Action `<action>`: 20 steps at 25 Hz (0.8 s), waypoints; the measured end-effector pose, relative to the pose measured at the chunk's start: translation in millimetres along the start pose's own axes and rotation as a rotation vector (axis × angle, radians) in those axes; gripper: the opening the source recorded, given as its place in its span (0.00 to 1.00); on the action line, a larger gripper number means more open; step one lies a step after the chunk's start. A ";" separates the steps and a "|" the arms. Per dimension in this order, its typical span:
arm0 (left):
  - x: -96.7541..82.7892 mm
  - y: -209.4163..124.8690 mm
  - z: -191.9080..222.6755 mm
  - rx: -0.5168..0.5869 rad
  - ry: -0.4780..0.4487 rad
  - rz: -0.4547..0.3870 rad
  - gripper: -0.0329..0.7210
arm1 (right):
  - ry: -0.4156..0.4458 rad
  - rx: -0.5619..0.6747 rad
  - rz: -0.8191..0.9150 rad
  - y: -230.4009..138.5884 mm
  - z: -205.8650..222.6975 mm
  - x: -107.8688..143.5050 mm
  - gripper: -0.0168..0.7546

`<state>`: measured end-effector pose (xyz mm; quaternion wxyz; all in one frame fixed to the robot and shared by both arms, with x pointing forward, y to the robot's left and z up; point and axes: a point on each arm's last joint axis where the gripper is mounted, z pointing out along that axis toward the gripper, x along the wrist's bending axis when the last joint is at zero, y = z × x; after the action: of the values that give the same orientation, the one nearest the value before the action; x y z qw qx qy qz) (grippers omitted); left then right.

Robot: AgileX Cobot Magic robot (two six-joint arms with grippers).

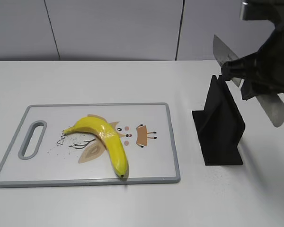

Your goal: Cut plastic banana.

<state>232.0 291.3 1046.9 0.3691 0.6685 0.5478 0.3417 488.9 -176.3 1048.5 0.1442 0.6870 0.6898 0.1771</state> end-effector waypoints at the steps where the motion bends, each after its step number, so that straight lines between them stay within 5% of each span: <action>1: 0.0 0.0 0.0 0.000 0.000 0.000 0.78 | -0.002 0.005 -0.003 -0.2 3.5 0.6 0.23; 20: 0.0 0.0 0.0 0.000 -0.001 0.001 0.78 | -0.048 0.165 0.008 -9.2 43.5 7.6 0.23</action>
<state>232.0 291.3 1046.9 0.3693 0.6687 0.5475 0.3415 499.8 -166.6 1005.9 0.1028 0.7033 0.6957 0.1038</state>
